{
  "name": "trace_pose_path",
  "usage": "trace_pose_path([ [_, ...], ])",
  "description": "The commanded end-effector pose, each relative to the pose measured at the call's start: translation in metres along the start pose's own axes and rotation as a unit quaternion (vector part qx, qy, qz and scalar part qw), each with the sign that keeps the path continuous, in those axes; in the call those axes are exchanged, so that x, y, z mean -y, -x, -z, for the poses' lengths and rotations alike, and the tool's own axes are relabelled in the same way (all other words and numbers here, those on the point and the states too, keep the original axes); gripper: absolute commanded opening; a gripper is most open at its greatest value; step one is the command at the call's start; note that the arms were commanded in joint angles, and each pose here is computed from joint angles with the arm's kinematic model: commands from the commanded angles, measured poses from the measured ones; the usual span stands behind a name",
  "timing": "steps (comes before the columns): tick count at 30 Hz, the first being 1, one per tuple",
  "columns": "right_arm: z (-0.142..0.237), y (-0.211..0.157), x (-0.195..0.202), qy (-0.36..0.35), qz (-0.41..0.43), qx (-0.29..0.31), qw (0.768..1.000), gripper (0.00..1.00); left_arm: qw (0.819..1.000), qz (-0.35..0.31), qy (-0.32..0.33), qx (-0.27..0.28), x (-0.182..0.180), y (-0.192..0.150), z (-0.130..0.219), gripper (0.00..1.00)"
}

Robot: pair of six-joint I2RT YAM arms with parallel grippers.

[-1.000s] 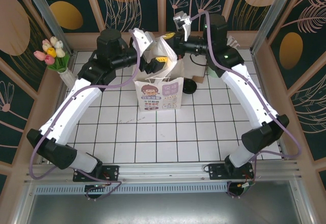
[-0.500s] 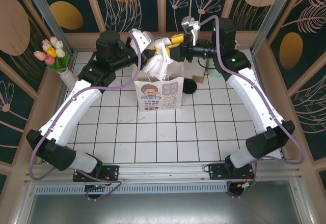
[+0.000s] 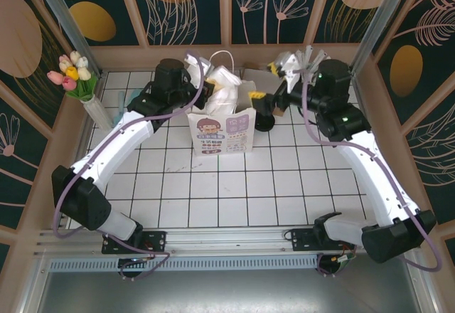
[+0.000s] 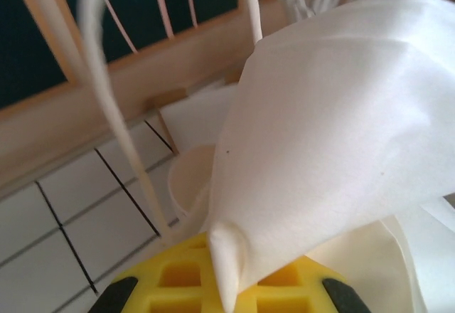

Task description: Pack the takeout coffee

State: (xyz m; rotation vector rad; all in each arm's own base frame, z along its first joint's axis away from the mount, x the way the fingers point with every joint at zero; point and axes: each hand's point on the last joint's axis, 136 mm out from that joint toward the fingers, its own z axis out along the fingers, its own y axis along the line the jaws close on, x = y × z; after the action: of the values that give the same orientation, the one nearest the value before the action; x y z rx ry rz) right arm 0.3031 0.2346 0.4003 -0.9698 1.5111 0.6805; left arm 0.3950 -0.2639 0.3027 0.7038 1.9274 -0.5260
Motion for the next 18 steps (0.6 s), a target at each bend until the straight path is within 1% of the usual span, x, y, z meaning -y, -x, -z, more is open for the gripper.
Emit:
trace_pose_path([
  [1,-0.003,-0.018,-0.020,0.051,0.030,-0.011,0.998,0.99,0.998,-0.028,-0.047,-0.018,0.017,-0.025,0.000,0.00],
  [4,-0.007,-0.021,-0.019,0.053,0.036,-0.019,0.998,0.99,0.996,-0.063,-0.030,-0.054,0.009,-0.044,-0.004,0.00],
  [6,-0.009,-0.026,-0.017,0.054,0.038,-0.031,0.997,0.99,0.992,-0.083,-0.028,-0.086,0.006,-0.054,-0.005,0.03],
  [7,-0.011,-0.031,-0.014,0.049,0.037,-0.042,0.997,0.99,0.990,-0.092,-0.005,-0.106,-0.003,-0.059,-0.006,0.04],
  [8,-0.012,-0.035,-0.011,0.041,0.036,-0.052,0.997,0.99,0.986,-0.099,0.032,-0.133,-0.017,-0.066,-0.006,0.04],
  [10,-0.012,-0.043,-0.004,0.022,0.032,-0.070,0.997,0.99,0.974,-0.111,0.085,-0.179,-0.038,-0.072,-0.002,0.06],
  [11,-0.011,-0.045,0.000,0.012,0.032,-0.077,0.996,0.99,0.969,-0.115,0.097,-0.194,-0.043,-0.071,0.001,0.10],
  [13,-0.009,-0.049,0.004,0.000,0.031,-0.088,0.996,0.99,0.966,-0.121,0.096,-0.206,-0.043,-0.062,0.006,0.17],
  [15,-0.007,-0.052,0.007,-0.010,0.030,-0.094,0.995,0.99,0.968,-0.124,0.079,-0.205,-0.037,-0.053,0.006,0.31],
  [17,-0.006,-0.054,0.010,-0.022,0.029,-0.098,0.995,0.99,0.969,-0.123,0.053,-0.205,-0.029,-0.046,0.005,0.40],
  [18,-0.005,-0.055,0.011,-0.026,0.029,-0.099,0.994,0.99,0.972,-0.122,0.042,-0.198,-0.025,-0.039,0.005,0.42],
])
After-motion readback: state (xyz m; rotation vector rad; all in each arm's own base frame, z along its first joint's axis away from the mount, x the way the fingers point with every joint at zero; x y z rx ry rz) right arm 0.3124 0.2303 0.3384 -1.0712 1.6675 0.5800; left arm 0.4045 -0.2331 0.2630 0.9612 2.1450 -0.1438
